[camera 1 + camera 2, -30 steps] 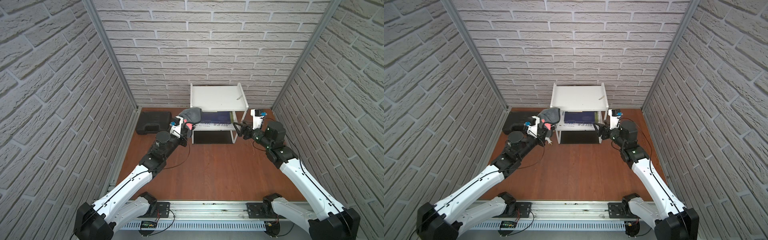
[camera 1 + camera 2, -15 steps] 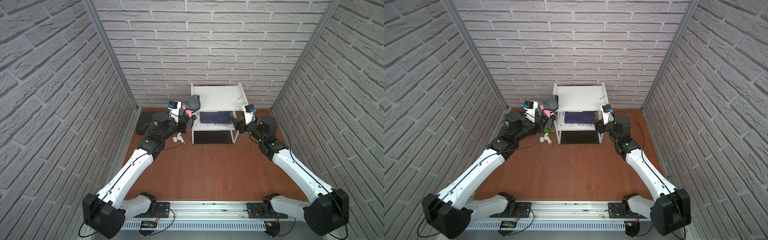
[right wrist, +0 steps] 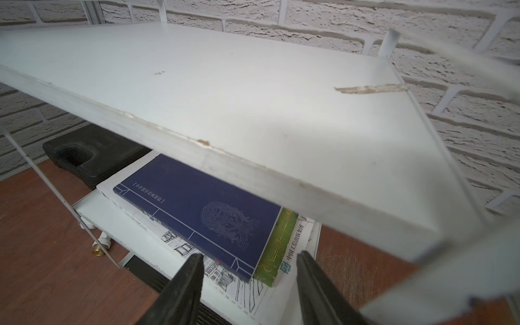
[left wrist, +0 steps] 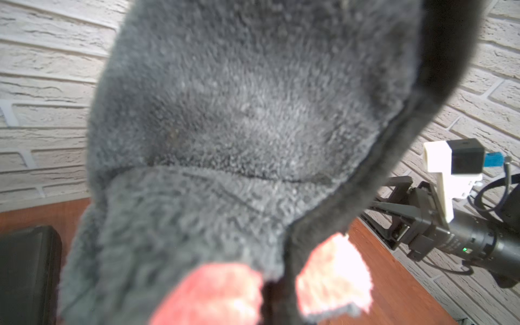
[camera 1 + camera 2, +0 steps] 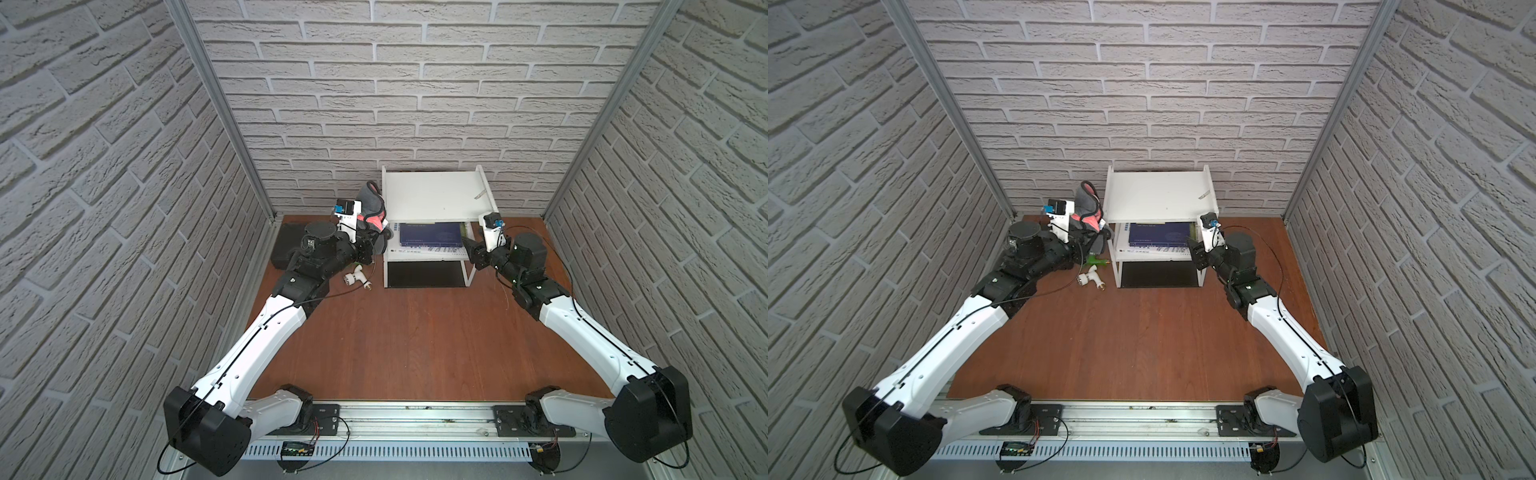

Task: Wipe the bookshelf clean with a cloth
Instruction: Wipe the dust from the shelf.

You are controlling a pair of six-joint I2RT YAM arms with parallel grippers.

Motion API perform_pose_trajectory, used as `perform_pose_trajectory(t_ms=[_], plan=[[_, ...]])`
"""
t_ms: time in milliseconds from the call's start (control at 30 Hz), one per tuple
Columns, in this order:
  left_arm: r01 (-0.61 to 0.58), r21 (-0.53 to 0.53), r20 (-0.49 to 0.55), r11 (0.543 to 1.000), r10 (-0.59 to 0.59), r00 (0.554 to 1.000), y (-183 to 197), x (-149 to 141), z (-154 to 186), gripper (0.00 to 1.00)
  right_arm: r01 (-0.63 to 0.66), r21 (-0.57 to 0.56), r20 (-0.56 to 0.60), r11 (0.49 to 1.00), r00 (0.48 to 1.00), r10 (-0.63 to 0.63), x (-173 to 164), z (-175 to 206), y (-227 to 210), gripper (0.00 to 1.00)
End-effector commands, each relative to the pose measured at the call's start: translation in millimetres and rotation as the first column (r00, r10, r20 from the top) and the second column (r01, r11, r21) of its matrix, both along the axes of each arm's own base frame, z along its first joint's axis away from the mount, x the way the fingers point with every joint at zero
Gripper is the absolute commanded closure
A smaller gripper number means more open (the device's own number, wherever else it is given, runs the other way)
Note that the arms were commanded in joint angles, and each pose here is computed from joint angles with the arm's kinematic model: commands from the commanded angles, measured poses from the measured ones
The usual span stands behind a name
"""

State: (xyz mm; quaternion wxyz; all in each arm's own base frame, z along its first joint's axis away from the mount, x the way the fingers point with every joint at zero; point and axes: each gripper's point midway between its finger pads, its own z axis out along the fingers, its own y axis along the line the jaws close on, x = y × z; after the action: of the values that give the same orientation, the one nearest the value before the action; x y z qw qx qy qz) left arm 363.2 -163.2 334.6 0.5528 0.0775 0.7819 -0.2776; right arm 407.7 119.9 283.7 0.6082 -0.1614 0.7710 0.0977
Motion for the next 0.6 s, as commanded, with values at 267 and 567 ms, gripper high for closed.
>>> perform_pose_trajectory(t_ms=[267,567], plan=[[0.129,-0.145,0.018,0.981,-0.127,0.992,36.6,2.4,23.7,1.0,0.08,0.049,0.029,0.996,0.996,-0.082,17.7,6.5,-13.3,0.46],[0.344,-0.157,0.056,0.926,-0.339,0.939,5.0,49.4,39.2,1.0,0.051,0.058,0.023,0.997,0.998,-0.053,16.5,7.6,-8.2,0.52]])
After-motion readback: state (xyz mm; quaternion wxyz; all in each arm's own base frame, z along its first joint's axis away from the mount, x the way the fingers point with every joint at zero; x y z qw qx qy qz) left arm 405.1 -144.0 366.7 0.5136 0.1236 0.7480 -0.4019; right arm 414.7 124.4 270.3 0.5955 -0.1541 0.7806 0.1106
